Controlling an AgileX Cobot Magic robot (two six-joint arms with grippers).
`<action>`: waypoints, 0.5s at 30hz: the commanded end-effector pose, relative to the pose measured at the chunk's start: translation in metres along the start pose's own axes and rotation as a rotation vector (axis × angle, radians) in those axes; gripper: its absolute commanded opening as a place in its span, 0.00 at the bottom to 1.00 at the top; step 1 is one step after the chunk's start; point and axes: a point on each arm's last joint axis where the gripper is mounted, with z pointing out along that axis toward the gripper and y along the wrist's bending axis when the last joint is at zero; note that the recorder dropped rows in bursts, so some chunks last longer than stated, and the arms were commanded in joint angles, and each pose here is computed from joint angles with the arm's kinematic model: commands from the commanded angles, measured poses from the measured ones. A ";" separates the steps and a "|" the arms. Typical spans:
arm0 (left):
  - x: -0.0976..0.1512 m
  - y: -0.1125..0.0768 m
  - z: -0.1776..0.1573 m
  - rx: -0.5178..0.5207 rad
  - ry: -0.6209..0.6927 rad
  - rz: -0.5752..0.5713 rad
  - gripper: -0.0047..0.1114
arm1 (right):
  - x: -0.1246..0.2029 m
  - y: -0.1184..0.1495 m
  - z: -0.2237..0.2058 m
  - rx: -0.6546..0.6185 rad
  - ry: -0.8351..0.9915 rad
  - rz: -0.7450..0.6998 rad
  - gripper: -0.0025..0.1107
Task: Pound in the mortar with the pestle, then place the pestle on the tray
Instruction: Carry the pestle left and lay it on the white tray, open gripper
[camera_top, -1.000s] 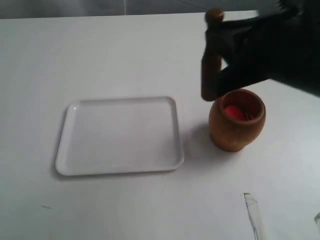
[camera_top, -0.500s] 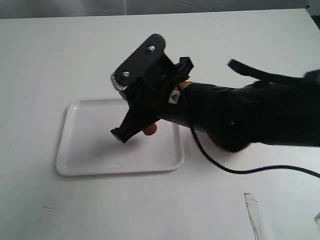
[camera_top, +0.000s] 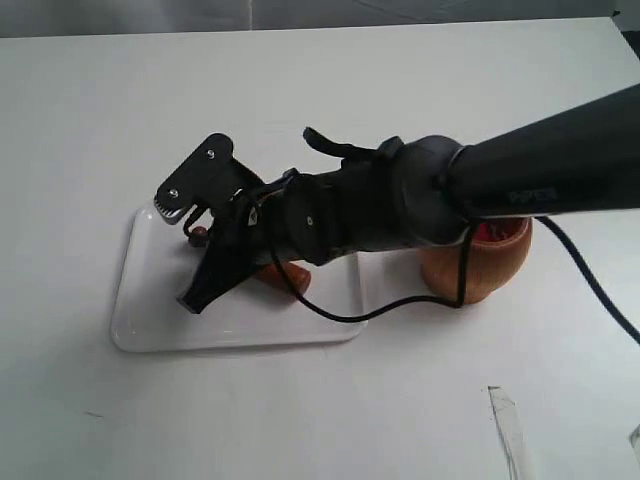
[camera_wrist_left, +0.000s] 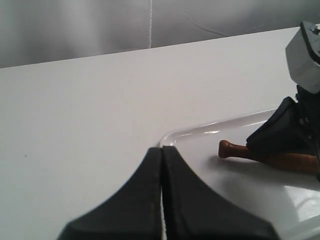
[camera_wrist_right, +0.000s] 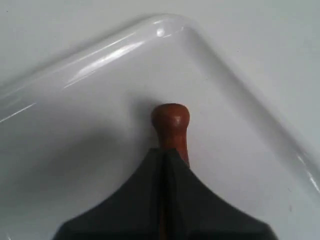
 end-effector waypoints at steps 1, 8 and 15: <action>0.000 -0.001 0.000 0.008 -0.007 -0.012 0.04 | -0.017 0.003 -0.003 -0.031 -0.013 0.003 0.02; 0.000 -0.001 0.000 0.008 -0.007 -0.012 0.04 | -0.064 -0.001 -0.064 -0.017 -0.193 -0.029 0.02; 0.000 -0.001 0.000 0.008 -0.007 -0.012 0.04 | -0.084 0.013 -0.178 0.059 -0.517 -0.145 0.02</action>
